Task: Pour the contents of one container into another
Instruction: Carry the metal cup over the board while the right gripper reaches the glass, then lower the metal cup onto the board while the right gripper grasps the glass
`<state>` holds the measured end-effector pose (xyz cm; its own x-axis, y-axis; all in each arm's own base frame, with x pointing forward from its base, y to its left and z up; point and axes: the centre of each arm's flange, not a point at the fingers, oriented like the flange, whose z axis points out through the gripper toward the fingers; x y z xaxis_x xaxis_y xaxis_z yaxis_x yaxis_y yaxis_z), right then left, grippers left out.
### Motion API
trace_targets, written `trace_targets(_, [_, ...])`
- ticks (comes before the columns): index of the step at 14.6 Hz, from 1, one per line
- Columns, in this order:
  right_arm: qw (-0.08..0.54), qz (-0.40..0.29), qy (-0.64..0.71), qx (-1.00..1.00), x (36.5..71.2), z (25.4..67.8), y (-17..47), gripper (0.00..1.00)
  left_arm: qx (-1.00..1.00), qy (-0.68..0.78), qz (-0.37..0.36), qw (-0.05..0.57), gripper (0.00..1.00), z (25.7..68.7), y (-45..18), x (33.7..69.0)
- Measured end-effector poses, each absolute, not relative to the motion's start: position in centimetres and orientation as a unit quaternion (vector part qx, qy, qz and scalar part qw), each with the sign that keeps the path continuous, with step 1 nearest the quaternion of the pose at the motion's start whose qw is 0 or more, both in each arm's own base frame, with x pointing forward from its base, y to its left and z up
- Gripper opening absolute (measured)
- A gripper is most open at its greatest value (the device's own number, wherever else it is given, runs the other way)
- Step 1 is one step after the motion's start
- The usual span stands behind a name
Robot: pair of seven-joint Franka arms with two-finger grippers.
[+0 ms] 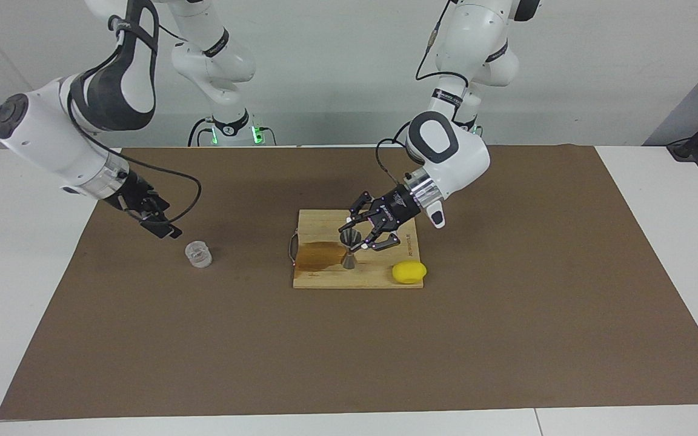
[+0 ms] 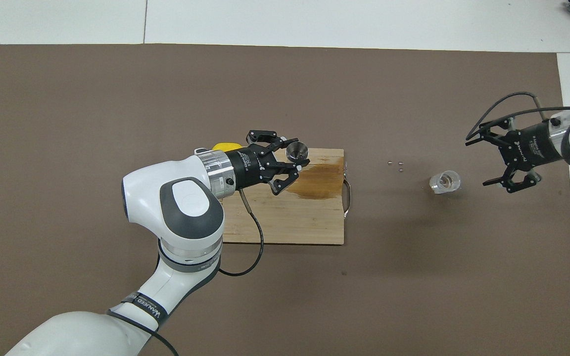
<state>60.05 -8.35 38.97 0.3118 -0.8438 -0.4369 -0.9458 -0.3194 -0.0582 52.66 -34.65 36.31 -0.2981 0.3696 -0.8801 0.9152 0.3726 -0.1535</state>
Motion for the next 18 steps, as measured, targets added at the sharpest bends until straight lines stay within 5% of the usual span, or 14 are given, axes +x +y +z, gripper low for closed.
trace_targets(18, [0.209,0.228,0.631,-0.712,57.6,27.0,-11.8,1.0,0.436,0.735,-0.363,0.372,0.5,33.6,-37.6,50.6])
